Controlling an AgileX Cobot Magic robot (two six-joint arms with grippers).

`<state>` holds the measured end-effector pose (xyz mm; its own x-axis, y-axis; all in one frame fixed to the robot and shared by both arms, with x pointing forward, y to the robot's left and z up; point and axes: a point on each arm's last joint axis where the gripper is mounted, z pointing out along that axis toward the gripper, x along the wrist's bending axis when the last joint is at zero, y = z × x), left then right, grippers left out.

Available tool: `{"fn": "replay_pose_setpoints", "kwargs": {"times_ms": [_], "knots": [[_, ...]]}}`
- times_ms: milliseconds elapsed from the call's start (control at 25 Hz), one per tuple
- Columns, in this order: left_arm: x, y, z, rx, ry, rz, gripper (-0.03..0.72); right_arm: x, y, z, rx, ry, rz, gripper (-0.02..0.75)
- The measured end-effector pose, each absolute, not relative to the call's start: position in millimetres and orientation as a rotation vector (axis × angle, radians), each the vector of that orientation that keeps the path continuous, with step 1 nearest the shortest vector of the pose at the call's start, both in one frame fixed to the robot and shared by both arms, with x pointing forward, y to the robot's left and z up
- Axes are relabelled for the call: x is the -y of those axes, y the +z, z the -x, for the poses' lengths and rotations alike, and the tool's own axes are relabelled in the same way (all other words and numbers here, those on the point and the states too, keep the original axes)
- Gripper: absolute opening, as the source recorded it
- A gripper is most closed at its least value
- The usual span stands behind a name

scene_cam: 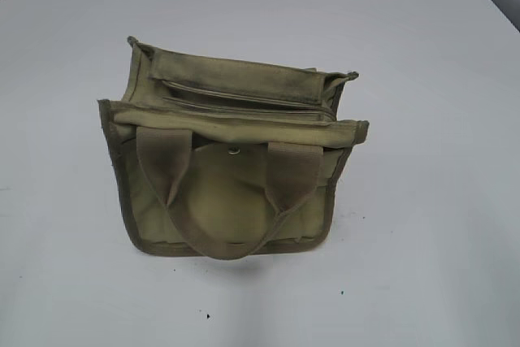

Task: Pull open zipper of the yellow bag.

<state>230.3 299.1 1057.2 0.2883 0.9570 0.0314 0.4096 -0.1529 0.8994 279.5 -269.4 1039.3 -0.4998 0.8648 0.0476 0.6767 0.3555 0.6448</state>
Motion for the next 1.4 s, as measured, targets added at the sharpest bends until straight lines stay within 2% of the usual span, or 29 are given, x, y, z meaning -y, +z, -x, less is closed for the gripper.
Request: {"fn": "replay_pose_setpoints", "kwargs": {"times_ms": [160, 480, 720, 1400], "knots": [[-299, 1057, -230, -1.282, 0.840, -1.701, 0.433, 271, 1040, -279, -2.263, 0.903, -1.422, 0.562], [-297, 1057, -231, -1.485, 0.965, -1.580, 0.433, 279, 1049, -251, -1.911, 1.055, -1.473, 0.562], [-297, 1057, -231, -1.486, 0.966, -1.580, 0.433, 280, 1049, -232, -1.796, 1.135, -1.390, 0.562], [-297, 1057, -231, -1.423, 0.927, -1.620, 0.433, 280, 1049, -231, -1.795, 1.141, -1.388, 0.562]]}}
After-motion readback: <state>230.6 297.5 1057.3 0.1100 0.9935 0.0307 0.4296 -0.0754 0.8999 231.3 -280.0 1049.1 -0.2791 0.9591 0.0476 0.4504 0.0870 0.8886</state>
